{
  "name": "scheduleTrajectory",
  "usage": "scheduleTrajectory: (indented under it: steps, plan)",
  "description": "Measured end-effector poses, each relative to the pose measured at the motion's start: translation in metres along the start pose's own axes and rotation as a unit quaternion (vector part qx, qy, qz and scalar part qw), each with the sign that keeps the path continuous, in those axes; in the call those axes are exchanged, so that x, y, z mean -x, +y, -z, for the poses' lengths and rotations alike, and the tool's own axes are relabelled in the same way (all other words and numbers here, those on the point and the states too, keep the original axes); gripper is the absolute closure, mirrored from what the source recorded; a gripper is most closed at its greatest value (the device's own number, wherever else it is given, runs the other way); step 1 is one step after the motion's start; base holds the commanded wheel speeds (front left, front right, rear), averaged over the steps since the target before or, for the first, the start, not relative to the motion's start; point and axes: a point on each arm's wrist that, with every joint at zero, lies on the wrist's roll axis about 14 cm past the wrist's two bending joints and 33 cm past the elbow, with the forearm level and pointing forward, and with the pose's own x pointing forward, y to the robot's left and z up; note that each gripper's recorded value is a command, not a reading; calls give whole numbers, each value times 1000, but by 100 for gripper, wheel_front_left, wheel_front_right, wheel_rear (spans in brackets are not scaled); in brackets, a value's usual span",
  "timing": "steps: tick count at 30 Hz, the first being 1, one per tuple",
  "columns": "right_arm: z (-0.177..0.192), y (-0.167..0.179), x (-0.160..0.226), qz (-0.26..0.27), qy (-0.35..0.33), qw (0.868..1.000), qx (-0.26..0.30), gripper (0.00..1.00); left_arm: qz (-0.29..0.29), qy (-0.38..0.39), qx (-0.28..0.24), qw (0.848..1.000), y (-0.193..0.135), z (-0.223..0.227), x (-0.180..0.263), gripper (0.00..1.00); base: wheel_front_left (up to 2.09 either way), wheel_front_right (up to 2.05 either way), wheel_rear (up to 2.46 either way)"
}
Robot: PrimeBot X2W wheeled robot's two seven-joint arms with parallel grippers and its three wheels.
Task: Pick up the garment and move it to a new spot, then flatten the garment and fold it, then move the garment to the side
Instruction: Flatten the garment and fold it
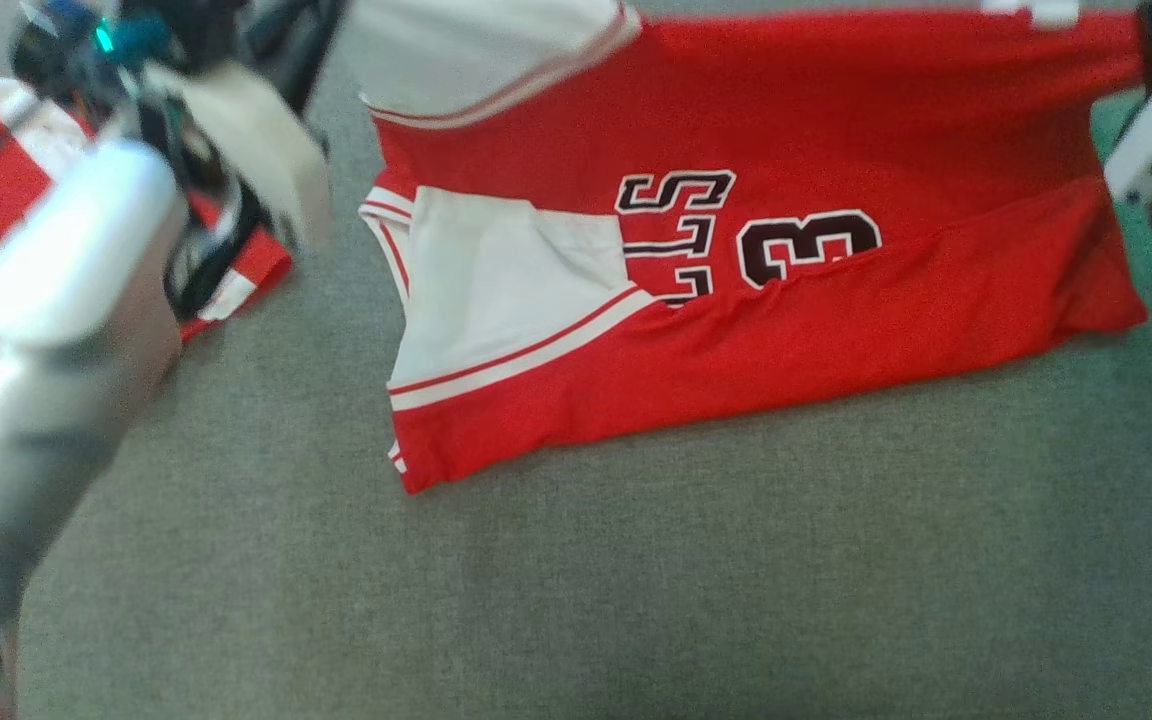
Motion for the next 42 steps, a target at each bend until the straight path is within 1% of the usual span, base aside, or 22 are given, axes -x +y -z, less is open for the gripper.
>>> scheduleTrajectory:
  steps: [4, 7, 11, 12, 16, 26, 30, 35, 36, 37, 38, 40, 42]
  plan:
    - [15, 1, 19, -13, 34, 999, -9, 100, 37, 44, 4, 998, -24, 21, 29, 100, 0, 0, 0]
    - [25, -1, 35, -21, 64, 998, -4, 100, 65, 72, 6, 995, -42, 31, 51, 100, 0, 0, 0]
    - [41, -15, 55, -18, 103, 995, -4, 100, 100, 110, 6, 989, -65, 45, 79, 100, 0, 0, 0]
    - [41, -15, 55, -18, 103, 995, -4, 100, 100, 110, 6, 989, -65, 45, 79, 100, 0, 0, 0]
    - [57, -16, 68, -27, 142, 989, -22, 100, 133, 141, 9, 981, -91, 57, 102, 100, 0, 0, 0]
    - [72, -21, 81, -36, 195, 980, 3, 100, 156, 171, 14, 973, -112, 71, 120, 100, 0, 0, 0]
    - [85, -20, 86, -39, 219, 975, 16, 100, 168, 186, 13, 968, -120, 79, 123, 100, 0, 0, 0]
    - [102, -24, 94, -36, 256, 966, 17, 100, 171, 198, 12, 965, -125, 89, 125, 100, 0, 0, 0]
    - [105, -26, 96, -33, 265, 964, 16, 27, 170, 200, 10, 965, -125, 90, 124, 70, 0, 0, 0]
    - [106, -27, 98, -31, 270, 962, 16, 0, 169, 200, 9, 965, -125, 91, 123, 37, 0, 0, 0]
    - [107, -28, 100, -30, 274, 961, 14, 0, 169, 198, 10, 965, -126, 91, 122, 0, 0, 0, 0]
    - [108, -32, 102, -25, 275, 961, 9, 0, 166, 195, 14, 967, -127, 92, 120, 0, 0, 0, 0]
    - [105, -36, 104, -19, 266, 964, 2, 0, 162, 199, 19, 966, -128, 97, 120, 0, 0, 0, 0]
